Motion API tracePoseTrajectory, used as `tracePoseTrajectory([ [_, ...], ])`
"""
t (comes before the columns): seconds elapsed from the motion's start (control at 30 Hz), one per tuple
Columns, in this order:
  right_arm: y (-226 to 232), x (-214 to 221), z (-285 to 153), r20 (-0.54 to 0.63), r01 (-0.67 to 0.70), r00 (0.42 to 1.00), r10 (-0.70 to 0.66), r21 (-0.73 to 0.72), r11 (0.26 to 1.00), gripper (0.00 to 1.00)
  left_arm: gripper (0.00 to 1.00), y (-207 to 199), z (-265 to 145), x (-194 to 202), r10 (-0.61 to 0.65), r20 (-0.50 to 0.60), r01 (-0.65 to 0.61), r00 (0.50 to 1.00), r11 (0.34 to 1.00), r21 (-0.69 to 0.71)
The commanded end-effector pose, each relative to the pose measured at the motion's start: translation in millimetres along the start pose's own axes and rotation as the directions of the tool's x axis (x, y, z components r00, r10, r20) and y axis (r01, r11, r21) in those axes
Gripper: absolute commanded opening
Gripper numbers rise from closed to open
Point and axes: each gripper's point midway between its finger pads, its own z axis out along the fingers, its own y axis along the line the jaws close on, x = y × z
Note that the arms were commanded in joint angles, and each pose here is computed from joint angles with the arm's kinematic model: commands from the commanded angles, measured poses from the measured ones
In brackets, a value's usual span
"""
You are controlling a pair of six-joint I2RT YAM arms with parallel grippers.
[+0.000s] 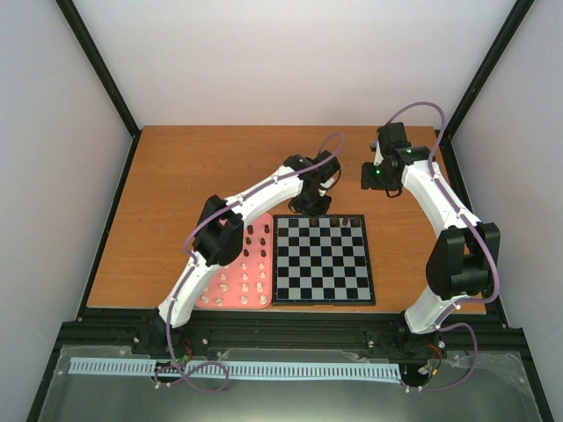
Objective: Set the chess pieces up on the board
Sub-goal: Place the chess piece on the chessboard.
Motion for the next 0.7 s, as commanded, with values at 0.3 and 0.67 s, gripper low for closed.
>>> tracePoseTrajectory([
  [0.3,-2.0,-3.7,-1.6,0.016,0.0,1.0,0.0,-0.014,1.0,0.5,0.12,7.7,15.9,-7.0,-0.002,0.02,0.003,1.0,0.999,-0.045],
  [0.67,-2.3,-3.7,-0.9,0.013,0.003,1.0,-0.003,-0.012,1.0,0.5,0.13,7.1,25.4,-6.9,0.004,0.017,-0.003,1.0,0.999,-0.038],
])
